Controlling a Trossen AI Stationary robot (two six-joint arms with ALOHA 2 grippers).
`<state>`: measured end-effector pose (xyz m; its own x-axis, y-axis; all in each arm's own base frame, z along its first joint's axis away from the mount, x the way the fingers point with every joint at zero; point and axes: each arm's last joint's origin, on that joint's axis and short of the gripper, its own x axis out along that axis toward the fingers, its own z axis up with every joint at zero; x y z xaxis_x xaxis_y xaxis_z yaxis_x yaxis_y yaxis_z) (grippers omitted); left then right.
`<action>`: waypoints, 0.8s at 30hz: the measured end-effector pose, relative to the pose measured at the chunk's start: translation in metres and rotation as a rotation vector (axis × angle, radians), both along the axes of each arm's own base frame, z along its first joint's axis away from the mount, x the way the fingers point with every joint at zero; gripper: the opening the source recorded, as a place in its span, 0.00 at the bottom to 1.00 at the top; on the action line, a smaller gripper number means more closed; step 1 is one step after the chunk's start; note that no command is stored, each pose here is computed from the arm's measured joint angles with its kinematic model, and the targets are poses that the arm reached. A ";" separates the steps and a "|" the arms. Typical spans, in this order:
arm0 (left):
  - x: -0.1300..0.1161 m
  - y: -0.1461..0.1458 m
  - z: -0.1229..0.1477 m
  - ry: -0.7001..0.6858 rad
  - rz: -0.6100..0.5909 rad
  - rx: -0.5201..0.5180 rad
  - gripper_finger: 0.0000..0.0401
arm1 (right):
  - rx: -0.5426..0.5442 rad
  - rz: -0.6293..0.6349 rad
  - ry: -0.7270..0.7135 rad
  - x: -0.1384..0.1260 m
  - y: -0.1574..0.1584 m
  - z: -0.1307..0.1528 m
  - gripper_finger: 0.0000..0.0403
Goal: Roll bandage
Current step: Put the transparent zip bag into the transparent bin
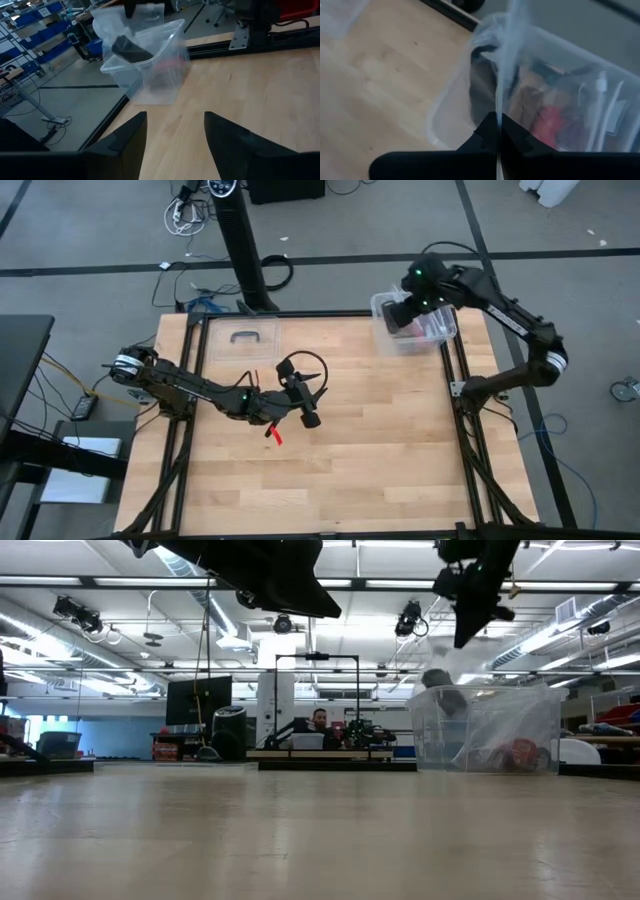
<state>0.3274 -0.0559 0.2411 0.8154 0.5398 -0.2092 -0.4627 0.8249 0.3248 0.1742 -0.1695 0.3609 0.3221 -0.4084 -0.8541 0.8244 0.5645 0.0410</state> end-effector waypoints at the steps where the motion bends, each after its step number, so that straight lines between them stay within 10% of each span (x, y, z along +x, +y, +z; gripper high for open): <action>1: 0.000 0.000 0.000 0.000 0.000 0.000 0.51 | 0.018 -0.008 0.011 0.001 -0.006 -0.005 0.00; 10: 0.000 0.000 0.000 -0.004 0.001 -0.007 0.51 | 0.278 -0.034 0.164 0.002 -0.034 -0.045 0.00; 24: 0.000 0.000 -0.001 -0.009 0.008 -0.030 0.51 | 0.245 -0.090 0.117 -0.005 -0.047 -0.044 0.00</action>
<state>0.3270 -0.0559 0.2399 0.8129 0.5400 -0.2182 -0.4722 0.8303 0.2959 0.1692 -0.2164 0.3170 0.1877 -0.2080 -0.9599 0.8777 0.4743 0.0689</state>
